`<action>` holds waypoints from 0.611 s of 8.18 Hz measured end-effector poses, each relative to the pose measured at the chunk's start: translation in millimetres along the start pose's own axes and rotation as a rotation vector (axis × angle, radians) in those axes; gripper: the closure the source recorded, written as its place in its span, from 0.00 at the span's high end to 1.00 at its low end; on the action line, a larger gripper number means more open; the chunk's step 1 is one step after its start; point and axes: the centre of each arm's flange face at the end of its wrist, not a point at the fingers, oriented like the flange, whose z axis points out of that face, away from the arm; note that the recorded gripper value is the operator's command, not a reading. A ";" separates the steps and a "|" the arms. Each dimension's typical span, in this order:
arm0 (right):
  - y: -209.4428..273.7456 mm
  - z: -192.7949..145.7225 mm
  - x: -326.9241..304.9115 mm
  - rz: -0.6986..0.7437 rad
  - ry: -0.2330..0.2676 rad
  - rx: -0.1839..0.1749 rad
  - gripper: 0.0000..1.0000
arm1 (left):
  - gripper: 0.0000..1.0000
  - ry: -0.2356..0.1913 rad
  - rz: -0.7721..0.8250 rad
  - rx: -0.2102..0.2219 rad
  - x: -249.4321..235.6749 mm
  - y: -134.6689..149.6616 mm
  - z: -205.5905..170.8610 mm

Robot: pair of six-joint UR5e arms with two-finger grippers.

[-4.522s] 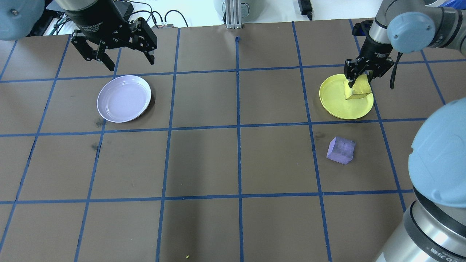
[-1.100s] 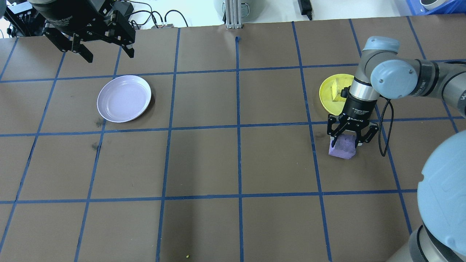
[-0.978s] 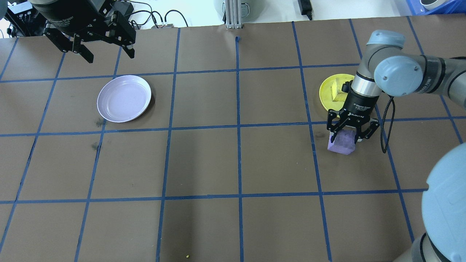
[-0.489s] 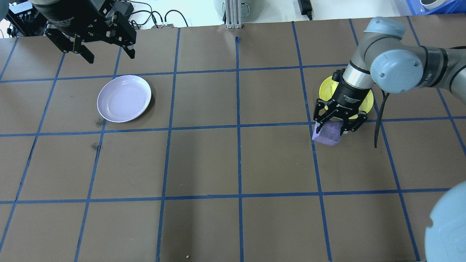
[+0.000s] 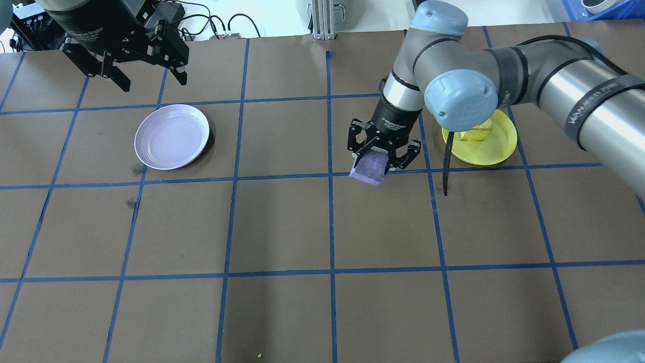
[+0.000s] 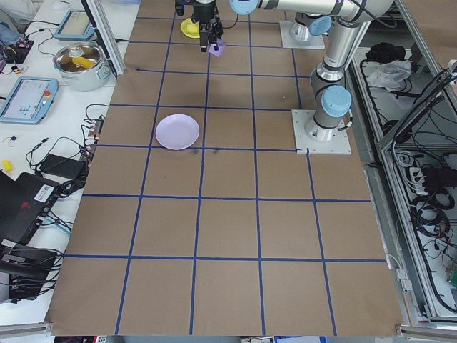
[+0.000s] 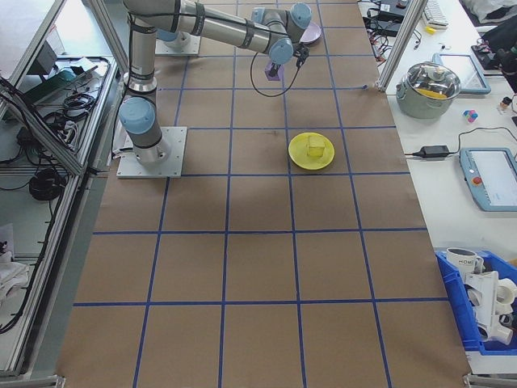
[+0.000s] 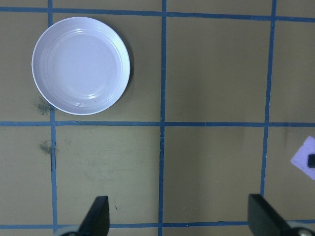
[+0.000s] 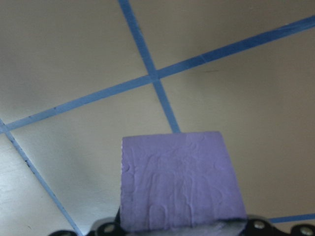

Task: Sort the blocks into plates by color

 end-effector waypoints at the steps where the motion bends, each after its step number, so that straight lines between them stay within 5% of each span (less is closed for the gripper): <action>1: 8.6 18.2 -25.1 0.003 -0.019 0.021 0.00 | 1.00 0.002 0.000 0.002 0.1 0.6 -0.3; 3: 24.9 66.5 -73.7 -0.002 -0.046 0.058 0.00 | 1.00 0.000 -0.001 -0.007 -0.4 -1.4 4.9; 4: 29.6 85.9 -90.7 -0.007 -0.049 0.063 0.23 | 1.00 0.000 -0.001 -0.008 -0.6 -1.6 5.3; 5: 31.5 98.0 -100.4 -0.010 -0.046 0.061 0.83 | 1.00 -0.001 0.000 -0.014 -0.5 -3.1 8.4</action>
